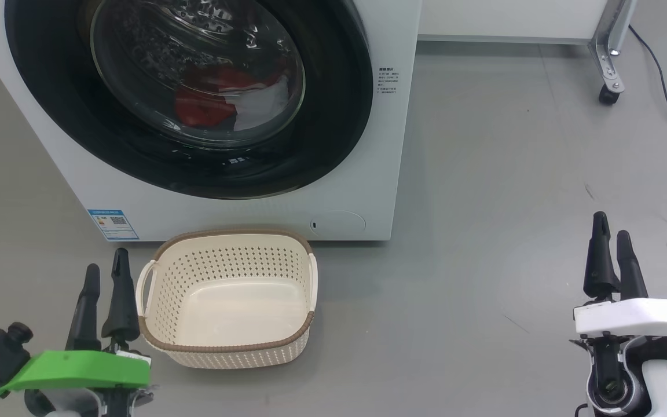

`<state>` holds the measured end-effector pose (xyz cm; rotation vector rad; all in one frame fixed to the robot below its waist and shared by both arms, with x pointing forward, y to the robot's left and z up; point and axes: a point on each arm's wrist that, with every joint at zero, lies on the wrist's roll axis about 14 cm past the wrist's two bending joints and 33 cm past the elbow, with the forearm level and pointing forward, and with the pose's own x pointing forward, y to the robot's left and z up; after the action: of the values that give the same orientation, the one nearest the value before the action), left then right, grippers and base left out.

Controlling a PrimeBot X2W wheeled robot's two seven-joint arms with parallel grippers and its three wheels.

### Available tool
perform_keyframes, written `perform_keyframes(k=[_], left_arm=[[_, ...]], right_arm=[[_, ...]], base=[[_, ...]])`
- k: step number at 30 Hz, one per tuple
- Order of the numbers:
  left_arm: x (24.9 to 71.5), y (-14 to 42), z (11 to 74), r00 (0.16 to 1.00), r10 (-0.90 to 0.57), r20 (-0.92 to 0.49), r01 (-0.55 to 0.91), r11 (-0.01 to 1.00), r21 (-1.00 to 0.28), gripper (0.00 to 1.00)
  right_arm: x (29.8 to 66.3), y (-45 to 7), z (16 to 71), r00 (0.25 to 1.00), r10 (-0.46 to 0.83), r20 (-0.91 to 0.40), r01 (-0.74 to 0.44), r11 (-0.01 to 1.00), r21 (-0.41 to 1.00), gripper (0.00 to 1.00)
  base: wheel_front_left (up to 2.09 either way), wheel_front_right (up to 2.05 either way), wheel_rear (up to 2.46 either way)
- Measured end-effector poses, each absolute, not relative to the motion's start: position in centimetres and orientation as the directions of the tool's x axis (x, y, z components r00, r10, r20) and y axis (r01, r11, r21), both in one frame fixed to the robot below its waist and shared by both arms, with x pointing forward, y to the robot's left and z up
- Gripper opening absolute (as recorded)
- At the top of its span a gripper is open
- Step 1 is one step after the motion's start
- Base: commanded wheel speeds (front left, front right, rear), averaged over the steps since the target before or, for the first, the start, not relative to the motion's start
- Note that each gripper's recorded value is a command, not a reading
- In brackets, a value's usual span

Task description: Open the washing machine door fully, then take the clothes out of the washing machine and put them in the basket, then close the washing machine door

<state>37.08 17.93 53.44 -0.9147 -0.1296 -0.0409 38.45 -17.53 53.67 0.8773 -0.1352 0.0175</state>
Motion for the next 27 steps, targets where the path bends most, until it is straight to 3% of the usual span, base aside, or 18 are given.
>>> perform_keyframes(k=[10,27], left_arm=[[36.8,16.4,52.5,0.991,-0.055,0.119,0.117,0.774,-0.622,1.00],[36.0,14.2,49.0,0.991,-0.127,0.029,0.129,0.921,-0.368,1.00]], right_arm=[[38.4,-16.2,53.5,0.992,-0.004,0.130,-0.080,0.766,0.638,1.00],[38.0,-14.1,51.7,0.993,0.064,0.100,-0.099,0.911,0.401,1.00]], base=[[0.00,0.00,0.00],[0.00,0.00,0.00]])
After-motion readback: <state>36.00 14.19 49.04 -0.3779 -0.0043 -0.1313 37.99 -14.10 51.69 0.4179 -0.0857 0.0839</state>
